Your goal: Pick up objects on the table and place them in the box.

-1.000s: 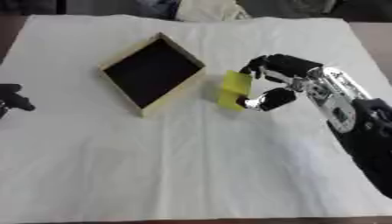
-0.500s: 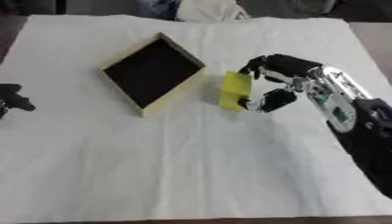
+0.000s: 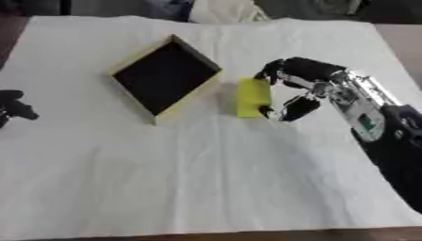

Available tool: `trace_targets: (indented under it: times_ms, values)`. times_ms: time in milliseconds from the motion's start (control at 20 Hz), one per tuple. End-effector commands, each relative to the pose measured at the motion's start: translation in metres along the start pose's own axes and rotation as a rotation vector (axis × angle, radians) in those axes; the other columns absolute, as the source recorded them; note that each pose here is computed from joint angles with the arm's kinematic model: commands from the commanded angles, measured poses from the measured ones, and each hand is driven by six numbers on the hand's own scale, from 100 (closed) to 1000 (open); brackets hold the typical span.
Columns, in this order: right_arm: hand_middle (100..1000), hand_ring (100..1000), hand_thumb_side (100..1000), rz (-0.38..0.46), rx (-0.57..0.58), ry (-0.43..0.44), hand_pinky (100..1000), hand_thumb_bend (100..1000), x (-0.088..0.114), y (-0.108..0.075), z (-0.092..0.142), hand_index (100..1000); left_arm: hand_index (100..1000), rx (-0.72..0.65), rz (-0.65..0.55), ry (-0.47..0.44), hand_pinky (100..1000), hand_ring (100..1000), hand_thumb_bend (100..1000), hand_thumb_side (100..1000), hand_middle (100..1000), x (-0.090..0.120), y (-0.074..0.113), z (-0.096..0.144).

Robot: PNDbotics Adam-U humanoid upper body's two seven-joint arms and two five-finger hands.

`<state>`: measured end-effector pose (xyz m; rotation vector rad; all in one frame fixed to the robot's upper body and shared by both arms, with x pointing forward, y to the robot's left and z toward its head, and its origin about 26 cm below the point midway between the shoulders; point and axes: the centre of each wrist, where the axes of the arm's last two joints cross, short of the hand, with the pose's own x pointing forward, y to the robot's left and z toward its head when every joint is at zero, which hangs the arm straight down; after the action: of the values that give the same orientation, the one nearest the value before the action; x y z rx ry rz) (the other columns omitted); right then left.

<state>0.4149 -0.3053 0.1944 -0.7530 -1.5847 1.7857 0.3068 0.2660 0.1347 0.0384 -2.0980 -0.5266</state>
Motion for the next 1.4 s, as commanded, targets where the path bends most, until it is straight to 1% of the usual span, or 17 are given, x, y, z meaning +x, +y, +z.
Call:
trace_targets:
  times_ms: [50,250,450,750,900,950,1250,1400]
  values:
    - [757,703,340,0.05,-0.056,-0.023,738,197,0.001,-0.032,0.014,842,774,-0.009,-0.011,-0.019,850,617,171,883,557,0.005,0.003,-0.002]
    - [758,704,318,0.077,-0.108,-0.078,740,211,0.012,-0.057,0.026,843,774,-0.017,-0.014,-0.019,850,617,171,882,557,0.005,0.003,-0.001]
    - [762,711,297,0.107,-0.141,-0.113,744,235,0.024,-0.079,0.038,846,773,-0.03,-0.016,-0.018,850,617,171,882,557,0.005,0.003,-0.001]
    - [765,719,277,0.137,-0.172,-0.119,748,262,0.029,-0.099,0.05,850,773,-0.069,-0.015,-0.032,849,616,174,880,557,0.006,0.0,-0.004]
    - [766,720,276,0.147,-0.186,-0.112,749,264,0.028,-0.105,0.053,850,773,-0.1,-0.007,-0.053,849,616,174,878,557,0.01,-0.003,-0.009]
    - [766,720,288,0.148,-0.191,-0.11,749,255,0.028,-0.106,0.053,852,773,-0.111,-0.004,-0.061,849,616,175,877,557,0.011,-0.004,-0.011]
    - [770,724,301,0.16,-0.194,-0.089,751,261,0.021,-0.108,0.051,854,773,-0.18,0.016,-0.116,847,616,176,872,557,0.02,-0.011,-0.025]
    - [771,719,316,0.148,-0.198,-0.076,751,226,0.014,-0.105,0.048,854,774,-0.212,0.028,-0.143,847,615,175,870,556,0.025,-0.015,-0.031]
